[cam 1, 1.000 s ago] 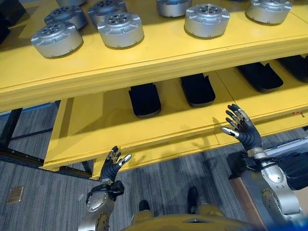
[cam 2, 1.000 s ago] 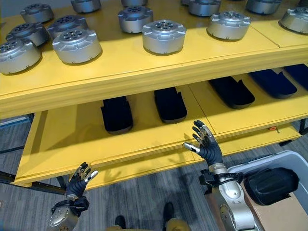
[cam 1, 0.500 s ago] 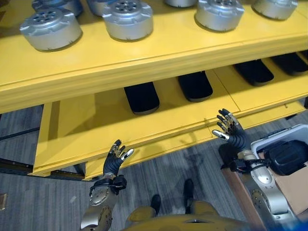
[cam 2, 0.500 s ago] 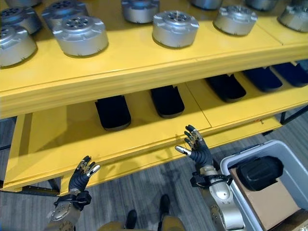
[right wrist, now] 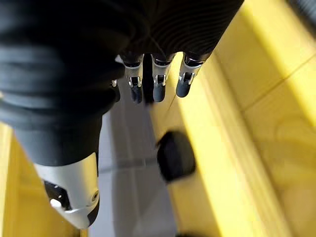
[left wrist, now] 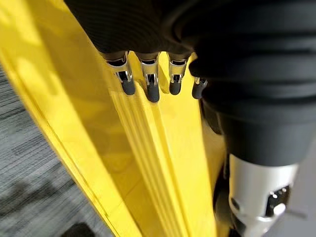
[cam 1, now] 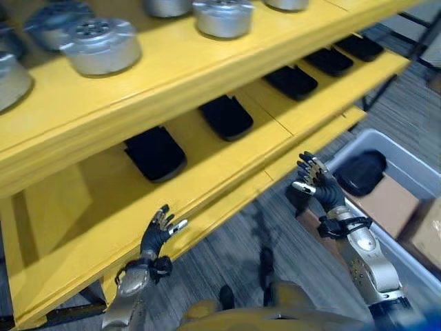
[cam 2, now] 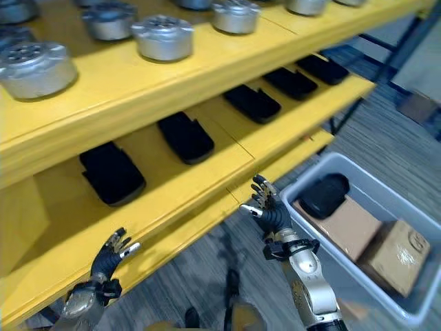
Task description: Move parts from the plastic box to the shelf.
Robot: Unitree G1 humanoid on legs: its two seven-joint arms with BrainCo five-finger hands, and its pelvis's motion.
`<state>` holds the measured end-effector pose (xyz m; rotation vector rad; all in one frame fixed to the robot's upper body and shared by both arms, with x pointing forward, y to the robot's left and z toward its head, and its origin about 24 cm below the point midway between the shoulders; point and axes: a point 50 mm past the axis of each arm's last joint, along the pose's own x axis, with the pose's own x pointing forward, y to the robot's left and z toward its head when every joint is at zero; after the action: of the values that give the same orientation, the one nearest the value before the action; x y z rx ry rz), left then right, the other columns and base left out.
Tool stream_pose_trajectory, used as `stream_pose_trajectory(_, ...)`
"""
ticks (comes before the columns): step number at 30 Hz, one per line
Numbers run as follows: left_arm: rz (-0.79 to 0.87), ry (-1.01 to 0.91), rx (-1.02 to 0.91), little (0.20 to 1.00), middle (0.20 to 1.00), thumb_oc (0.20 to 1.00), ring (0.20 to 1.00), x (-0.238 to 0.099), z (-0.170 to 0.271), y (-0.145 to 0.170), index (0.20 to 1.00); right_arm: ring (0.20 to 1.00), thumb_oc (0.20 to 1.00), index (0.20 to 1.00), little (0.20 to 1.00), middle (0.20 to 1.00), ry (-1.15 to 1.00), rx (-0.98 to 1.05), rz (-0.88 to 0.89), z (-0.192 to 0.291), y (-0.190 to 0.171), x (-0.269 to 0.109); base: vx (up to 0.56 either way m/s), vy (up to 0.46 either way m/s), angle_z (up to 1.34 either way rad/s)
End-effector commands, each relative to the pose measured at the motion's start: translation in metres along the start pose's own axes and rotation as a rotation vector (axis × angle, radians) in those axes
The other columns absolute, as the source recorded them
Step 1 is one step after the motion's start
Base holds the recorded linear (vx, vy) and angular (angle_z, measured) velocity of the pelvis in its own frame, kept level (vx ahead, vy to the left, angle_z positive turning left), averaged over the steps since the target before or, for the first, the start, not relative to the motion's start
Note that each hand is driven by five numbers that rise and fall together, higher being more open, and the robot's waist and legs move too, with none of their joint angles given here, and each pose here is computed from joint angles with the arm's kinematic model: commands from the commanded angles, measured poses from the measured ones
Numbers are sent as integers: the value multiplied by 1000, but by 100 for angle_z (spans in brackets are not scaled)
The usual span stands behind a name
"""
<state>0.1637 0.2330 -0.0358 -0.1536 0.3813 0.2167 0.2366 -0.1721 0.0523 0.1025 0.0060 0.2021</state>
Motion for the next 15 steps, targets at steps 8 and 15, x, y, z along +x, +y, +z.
stream_pose_trajectory(8, 30, -118, -24, 1000, 1000, 1000, 1000, -4, 19, 8, 1000, 1000, 1000, 1000, 1000, 1000, -21, -96, -61, 8, -19, -24, 99, -243, -81)
stream_pose_trajectory(15, -11, -103, -13, 1000, 1000, 1000, 1000, -1, 17, 1, 1000, 1000, 1000, 1000, 1000, 1000, 4, -90, -164, 5, -42, -43, 143, -271, -7)
